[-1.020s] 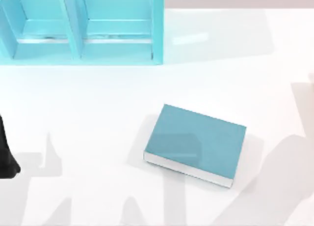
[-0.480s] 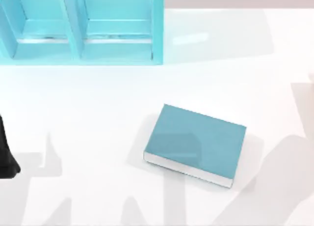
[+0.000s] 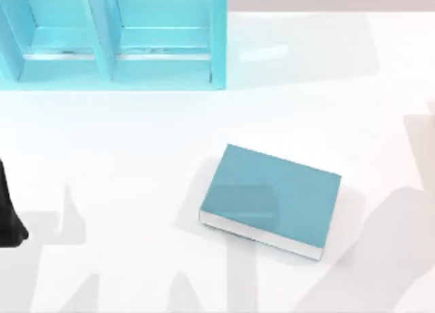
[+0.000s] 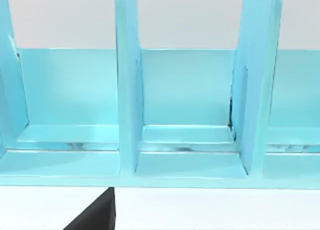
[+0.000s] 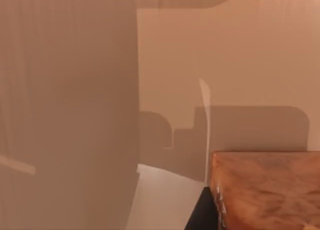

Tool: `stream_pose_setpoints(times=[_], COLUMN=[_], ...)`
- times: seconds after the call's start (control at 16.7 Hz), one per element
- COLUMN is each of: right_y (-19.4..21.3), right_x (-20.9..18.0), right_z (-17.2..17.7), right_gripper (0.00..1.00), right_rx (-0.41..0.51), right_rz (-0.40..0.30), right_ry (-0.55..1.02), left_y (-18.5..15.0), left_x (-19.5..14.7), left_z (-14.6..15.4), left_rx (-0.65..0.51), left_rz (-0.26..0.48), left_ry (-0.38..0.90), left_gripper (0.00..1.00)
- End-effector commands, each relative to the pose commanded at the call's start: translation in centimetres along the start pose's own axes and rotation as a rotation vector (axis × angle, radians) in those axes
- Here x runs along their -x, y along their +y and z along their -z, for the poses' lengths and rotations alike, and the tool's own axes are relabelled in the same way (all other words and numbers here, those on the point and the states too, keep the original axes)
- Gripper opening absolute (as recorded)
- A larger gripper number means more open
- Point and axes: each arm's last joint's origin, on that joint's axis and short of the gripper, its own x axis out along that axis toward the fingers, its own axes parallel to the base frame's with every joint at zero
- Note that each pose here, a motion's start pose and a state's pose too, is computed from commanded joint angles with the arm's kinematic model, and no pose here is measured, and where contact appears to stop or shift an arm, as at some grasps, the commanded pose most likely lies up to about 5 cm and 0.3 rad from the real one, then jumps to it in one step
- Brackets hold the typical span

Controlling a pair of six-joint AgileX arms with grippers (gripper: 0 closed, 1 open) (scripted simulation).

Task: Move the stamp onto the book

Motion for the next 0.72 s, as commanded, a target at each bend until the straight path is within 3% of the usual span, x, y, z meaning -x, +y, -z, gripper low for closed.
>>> stream_pose_setpoints(times=[0.42,0.72], right_y=[-0.1,0.5], right_x=[0.1,7.3], right_z=[0.0,-1.0], right_gripper=[0.00,0.00], right_rx=[-0.005,-0.038], right_rz=[-0.002,-0.016], right_ry=[-0.002,-0.164], left_y=[0.0,0.0], left_x=[0.0,0.0], left_z=[0.0,0.0], left_rx=[0.000,0.000], left_rz=[0.000,0.000], left_ry=[0.000,0.000], left_gripper=[1.00,1.00])
